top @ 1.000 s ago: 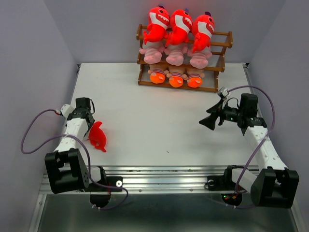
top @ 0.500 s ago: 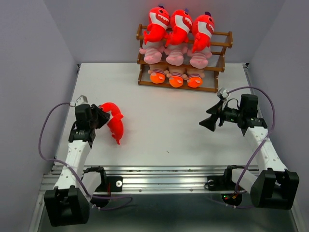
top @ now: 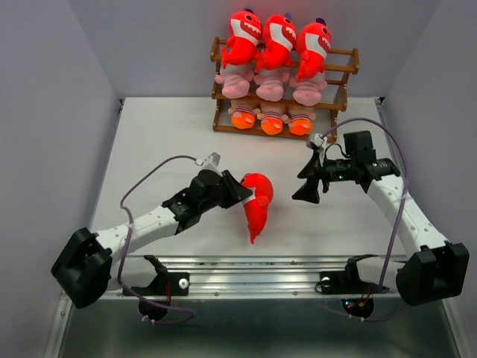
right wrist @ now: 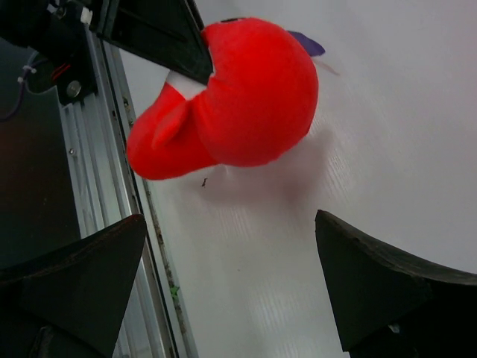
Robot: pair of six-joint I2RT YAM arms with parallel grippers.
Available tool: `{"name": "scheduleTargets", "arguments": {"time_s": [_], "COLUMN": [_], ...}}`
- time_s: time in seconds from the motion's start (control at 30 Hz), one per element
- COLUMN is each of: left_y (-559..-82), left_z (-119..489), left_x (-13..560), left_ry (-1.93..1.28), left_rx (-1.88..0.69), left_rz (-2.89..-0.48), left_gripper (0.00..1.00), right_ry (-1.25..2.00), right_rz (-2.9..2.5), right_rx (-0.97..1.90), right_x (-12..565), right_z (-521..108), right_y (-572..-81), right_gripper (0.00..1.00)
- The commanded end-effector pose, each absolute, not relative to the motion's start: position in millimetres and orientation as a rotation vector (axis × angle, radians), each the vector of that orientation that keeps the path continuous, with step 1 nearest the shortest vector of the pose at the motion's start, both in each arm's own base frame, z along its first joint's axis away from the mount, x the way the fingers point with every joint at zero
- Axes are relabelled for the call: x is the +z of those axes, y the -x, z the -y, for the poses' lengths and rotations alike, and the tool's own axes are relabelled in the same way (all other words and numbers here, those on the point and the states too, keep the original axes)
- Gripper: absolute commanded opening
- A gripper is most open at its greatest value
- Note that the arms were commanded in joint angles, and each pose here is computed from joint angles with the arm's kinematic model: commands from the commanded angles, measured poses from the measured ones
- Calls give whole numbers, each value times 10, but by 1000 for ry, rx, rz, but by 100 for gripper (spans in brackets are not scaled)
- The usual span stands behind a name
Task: Place and organize the stuffed toys onto the shelf
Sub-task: Grab a stuffed toy with the left arm, then pass the stuffed toy from the left arm to the right
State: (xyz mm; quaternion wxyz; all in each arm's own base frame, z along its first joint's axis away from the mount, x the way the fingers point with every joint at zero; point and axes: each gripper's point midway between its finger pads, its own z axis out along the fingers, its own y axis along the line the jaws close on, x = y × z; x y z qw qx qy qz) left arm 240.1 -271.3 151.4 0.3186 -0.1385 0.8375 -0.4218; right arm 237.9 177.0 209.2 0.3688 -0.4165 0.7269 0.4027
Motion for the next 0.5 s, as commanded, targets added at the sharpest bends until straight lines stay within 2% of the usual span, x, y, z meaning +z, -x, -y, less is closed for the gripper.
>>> {"name": "scheduleTargets", "arguments": {"time_s": [0.0,0.2,0.47], "left_y": [-2649,-2660,-2574], "left_z": [3228,3693,4094], "left_x": [1988,2052,2090], "left_ry": [397,360,264], "left_rx": [-1213,-1261,-1290], "left_rz": [-2034,-2031,-2043], "left_gripper": [0,0,0], "right_ry": [967,630,502], "right_rz": [-1964,-2101,-2155], "right_rx": [985,931,925], "right_x": [2254,2318,2106], "right_z": [-1798,-1736,-1759], "right_y": [-2461,-2619,-2707], "right_gripper": [100,100,100]}}
